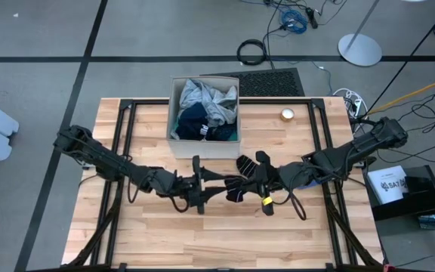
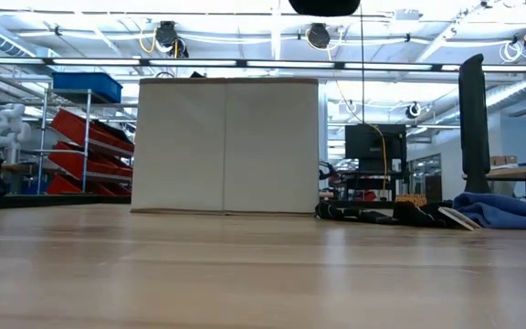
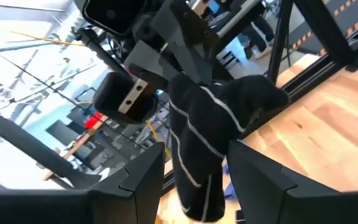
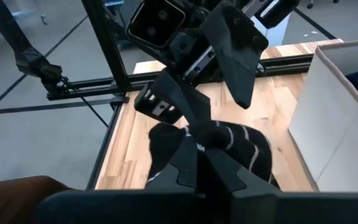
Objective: Sort clothes
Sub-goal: Put the black sock into the white laundry organizer
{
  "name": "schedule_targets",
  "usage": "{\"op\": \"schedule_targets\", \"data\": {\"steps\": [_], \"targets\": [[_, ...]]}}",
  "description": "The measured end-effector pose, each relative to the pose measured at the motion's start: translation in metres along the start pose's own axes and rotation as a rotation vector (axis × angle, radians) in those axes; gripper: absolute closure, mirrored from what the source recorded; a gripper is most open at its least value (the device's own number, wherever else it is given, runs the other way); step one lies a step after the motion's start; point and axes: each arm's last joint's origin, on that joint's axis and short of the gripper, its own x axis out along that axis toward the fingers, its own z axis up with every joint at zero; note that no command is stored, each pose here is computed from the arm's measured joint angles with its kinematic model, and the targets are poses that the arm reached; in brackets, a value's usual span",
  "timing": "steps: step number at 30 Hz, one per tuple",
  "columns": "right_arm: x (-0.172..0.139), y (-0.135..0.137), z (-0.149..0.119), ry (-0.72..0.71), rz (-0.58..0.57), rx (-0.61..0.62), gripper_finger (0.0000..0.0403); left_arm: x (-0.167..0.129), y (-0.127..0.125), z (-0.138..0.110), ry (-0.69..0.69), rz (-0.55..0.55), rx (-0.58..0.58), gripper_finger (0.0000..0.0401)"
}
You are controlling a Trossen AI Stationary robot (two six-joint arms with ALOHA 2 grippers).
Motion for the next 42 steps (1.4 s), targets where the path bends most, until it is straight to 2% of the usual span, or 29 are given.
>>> {"op": "schedule_targets", "data": {"steps": [14,23,33,36,41,42], "targets": [[-0.001,0.009,-0.002,-0.001,0.035,0.006,0.0402,0.000,0.001,0.000,0.007,0.010,-0.042,0.0219],[-0.001,0.009,-0.001,-0.014,0.033,0.011,0.0402,0.000,-0.001,0.001,-0.055,-0.060,-0.121,0.0219],[0.000,0.009,0.000,-0.026,0.038,0.024,0.0402,0.022,-0.009,0.001,-0.036,-0.065,-0.114,0.0223],[0.000,0.009,0.000,-0.025,0.039,0.027,0.0402,0.025,-0.007,0.004,-0.029,-0.036,-0.119,0.0253],[-0.001,0.010,0.000,-0.024,0.044,0.022,0.0398,0.024,-0.006,0.005,-0.022,-0.029,-0.119,0.0377],[-0.001,0.010,0.000,-0.023,0.046,0.012,0.0394,0.024,-0.006,0.006,-0.024,-0.030,-0.119,0.0386]]}}
